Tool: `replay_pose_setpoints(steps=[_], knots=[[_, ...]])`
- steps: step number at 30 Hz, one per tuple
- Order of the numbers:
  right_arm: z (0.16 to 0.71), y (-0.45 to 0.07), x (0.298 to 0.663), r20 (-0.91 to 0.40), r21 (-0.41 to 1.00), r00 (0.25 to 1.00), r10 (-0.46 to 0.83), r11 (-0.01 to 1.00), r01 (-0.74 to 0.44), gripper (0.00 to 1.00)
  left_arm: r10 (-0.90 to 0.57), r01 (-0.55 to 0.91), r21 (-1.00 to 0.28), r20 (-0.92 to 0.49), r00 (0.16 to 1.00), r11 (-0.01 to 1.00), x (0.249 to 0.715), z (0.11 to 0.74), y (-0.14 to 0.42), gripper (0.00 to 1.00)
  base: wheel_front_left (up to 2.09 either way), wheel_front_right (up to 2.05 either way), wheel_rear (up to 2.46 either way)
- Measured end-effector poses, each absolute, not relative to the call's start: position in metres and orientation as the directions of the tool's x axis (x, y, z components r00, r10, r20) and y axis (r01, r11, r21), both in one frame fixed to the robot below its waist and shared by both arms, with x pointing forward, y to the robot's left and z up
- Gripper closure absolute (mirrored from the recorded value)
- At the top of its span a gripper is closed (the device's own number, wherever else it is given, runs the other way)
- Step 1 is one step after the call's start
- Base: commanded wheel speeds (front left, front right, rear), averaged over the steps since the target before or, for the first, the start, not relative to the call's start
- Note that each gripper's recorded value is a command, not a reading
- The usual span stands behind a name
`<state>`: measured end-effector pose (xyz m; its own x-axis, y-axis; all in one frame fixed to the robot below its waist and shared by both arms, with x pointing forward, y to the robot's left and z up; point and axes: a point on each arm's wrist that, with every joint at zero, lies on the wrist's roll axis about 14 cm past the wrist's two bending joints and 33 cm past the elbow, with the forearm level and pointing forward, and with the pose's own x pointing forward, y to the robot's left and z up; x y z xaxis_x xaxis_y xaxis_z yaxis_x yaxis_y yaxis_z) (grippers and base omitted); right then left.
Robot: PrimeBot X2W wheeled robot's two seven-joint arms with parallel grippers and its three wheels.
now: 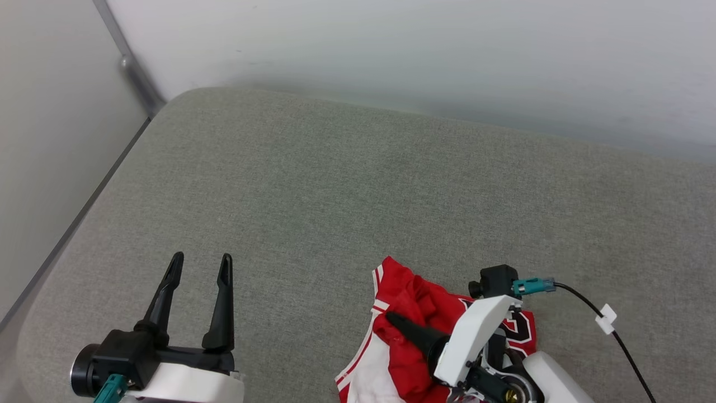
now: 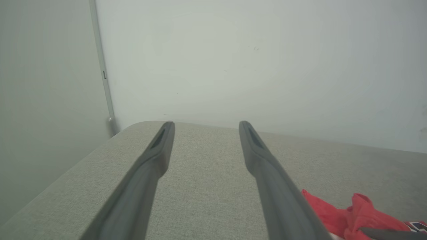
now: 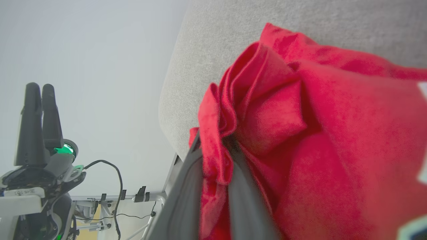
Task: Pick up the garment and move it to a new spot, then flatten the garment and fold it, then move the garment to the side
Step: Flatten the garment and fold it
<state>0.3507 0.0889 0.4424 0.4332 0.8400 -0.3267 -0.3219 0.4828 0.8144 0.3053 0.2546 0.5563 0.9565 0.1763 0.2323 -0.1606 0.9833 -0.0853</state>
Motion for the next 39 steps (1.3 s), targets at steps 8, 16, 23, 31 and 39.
replay_pose_setpoints(steps=[8,16,23,31,39], knots=[[0.454,0.114,0.333,-0.291,0.831,0.360,0.887,0.421,-0.365,0.00,0.172,-0.156,-0.083,0.230,0.958,0.984,0.307,0.555,0.255,0.00,0.00,0.00,0.00],[0.473,0.096,0.364,-0.273,0.744,0.469,0.840,0.494,-0.451,0.00,0.128,-0.107,-0.099,0.238,0.963,0.989,0.315,0.557,0.242,0.00,0.00,0.00,0.00],[0.493,0.009,0.430,-0.263,0.408,0.725,0.636,0.755,-0.514,0.00,0.073,-0.050,-0.093,0.258,0.963,0.994,0.327,0.563,0.227,0.00,0.00,0.00,0.00],[0.542,-0.117,0.458,-0.077,0.039,0.935,0.347,0.938,-0.345,0.00,0.022,0.003,-0.095,0.262,0.965,0.995,0.341,0.564,0.211,0.00,0.00,0.00,0.00],[0.550,-0.191,0.429,0.051,0.019,0.994,0.100,0.995,-0.101,0.00,-0.023,0.050,-0.103,0.245,0.969,0.993,0.354,0.558,0.196,0.00,0.00,0.00,0.00]])
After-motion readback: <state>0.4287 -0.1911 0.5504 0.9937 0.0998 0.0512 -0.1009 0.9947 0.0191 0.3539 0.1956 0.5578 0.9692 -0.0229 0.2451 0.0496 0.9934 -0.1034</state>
